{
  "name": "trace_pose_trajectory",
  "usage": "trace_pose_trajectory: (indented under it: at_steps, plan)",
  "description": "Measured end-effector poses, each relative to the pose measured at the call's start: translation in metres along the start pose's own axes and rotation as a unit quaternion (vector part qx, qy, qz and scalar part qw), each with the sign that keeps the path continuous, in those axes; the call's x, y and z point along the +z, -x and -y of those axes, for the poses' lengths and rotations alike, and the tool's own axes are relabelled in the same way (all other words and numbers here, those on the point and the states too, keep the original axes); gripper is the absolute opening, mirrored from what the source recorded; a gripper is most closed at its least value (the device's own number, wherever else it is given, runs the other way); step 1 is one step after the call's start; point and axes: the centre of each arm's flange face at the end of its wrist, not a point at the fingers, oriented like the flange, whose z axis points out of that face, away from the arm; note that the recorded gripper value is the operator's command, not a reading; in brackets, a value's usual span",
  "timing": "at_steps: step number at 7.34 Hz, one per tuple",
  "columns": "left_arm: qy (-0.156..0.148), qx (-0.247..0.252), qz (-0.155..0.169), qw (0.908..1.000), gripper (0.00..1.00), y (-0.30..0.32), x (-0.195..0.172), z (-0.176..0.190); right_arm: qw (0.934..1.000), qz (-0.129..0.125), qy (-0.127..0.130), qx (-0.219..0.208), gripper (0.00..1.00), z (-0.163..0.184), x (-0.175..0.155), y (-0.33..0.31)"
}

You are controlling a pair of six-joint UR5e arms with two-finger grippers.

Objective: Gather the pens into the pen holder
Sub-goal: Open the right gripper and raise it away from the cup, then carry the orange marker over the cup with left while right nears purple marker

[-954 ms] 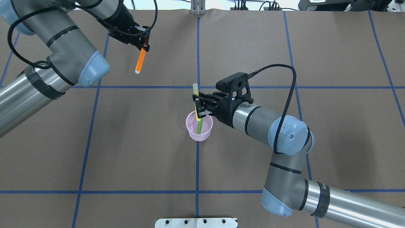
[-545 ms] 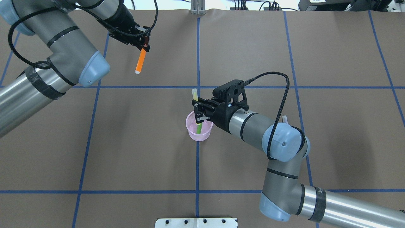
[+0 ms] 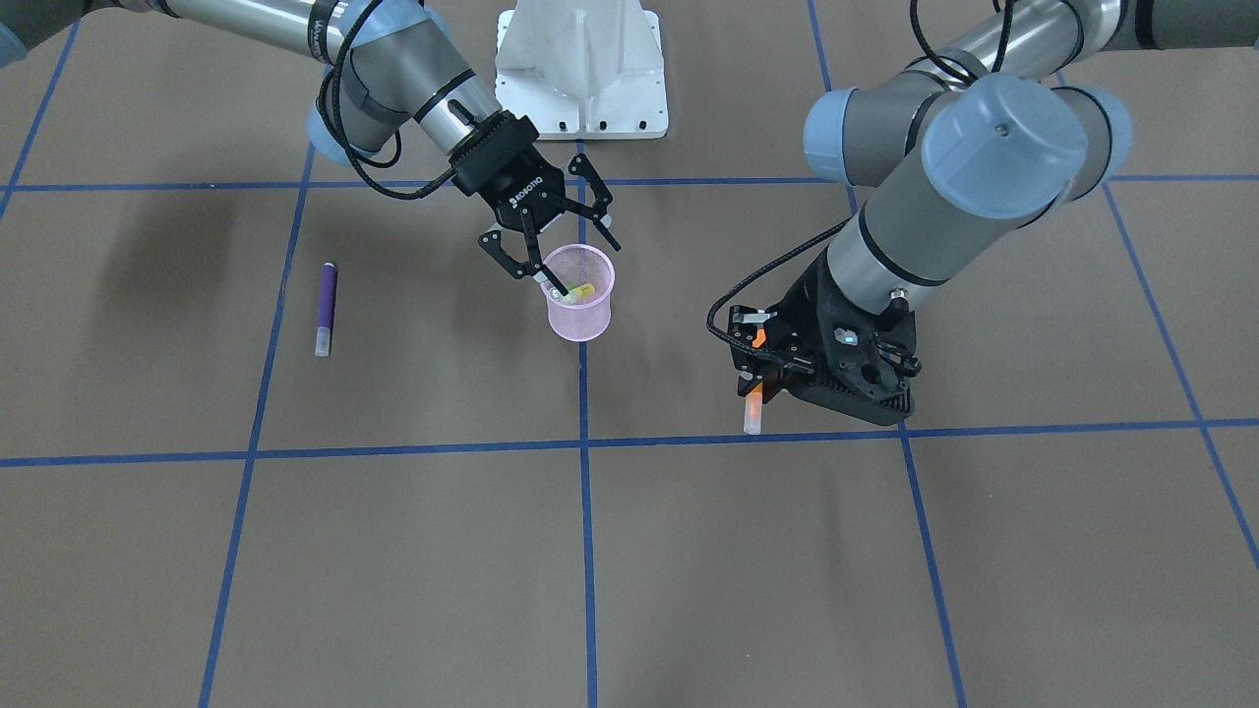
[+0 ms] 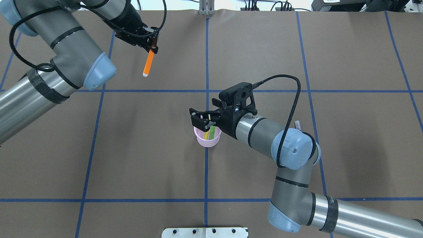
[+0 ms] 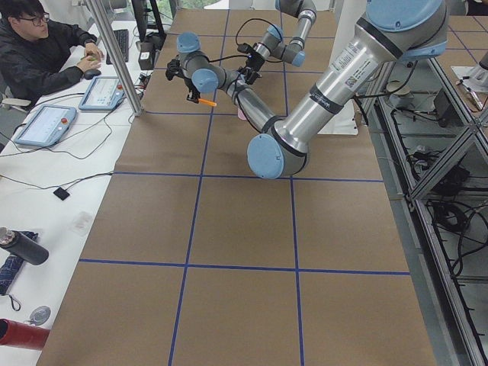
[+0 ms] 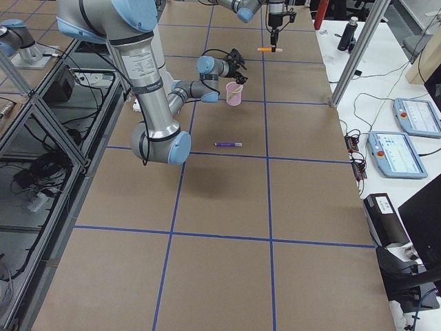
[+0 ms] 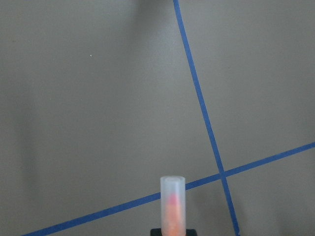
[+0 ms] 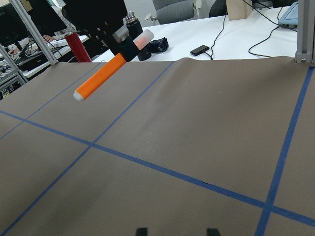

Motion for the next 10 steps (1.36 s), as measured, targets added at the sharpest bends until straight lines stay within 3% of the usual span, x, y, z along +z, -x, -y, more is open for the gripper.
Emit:
trace_pose_trajectory:
  at_steps: [1,2,3,4,5,6,7,8,9,10]
  plan:
    - [-0.005,0.004,-0.004,1.0000,0.00,-0.007,-0.006,0.000,0.9999,-0.002,0.005,0.016,1.00,0.008,-0.002,-0.003]
    - [-0.017,0.012,-0.005,0.9998,0.00,-0.016,-0.015,-0.001,0.9989,-0.013,0.028,0.036,1.00,0.024,-0.007,-0.013]
    - [-0.043,0.023,-0.001,0.9988,0.00,-0.026,-0.026,-0.003,0.9957,-0.035,0.067,0.054,1.00,0.047,-0.017,-0.030]
    - [-0.079,0.038,0.004,0.9962,0.00,-0.038,-0.040,-0.007,0.9880,-0.066,0.120,0.071,1.00,0.069,-0.028,-0.053]
    - [-0.125,0.052,0.002,0.9907,0.00,-0.046,-0.050,-0.019,0.9729,-0.103,0.181,0.100,1.00,0.088,-0.039,-0.084]
    - [-0.175,0.055,-0.005,0.9829,0.00,-0.042,-0.050,-0.039,0.9496,-0.139,0.241,0.144,1.00,0.106,-0.051,-0.117]
    - [-0.225,0.053,-0.016,0.9729,0.00,-0.034,-0.040,-0.064,0.9261,-0.168,0.284,0.183,1.00,0.115,-0.060,-0.143]
    - [-0.267,0.046,-0.029,0.9623,0.00,-0.035,-0.024,-0.087,0.9059,-0.200,0.309,0.209,1.00,0.114,-0.065,-0.164]
    - [-0.295,0.035,-0.040,0.9540,0.00,-0.047,-0.006,-0.107,0.8902,-0.231,0.321,0.226,1.00,0.108,-0.069,-0.184]
    - [-0.309,0.026,-0.051,0.9492,0.00,-0.062,0.005,-0.121,0.8792,-0.258,0.326,0.233,1.00,0.098,-0.073,-0.204]
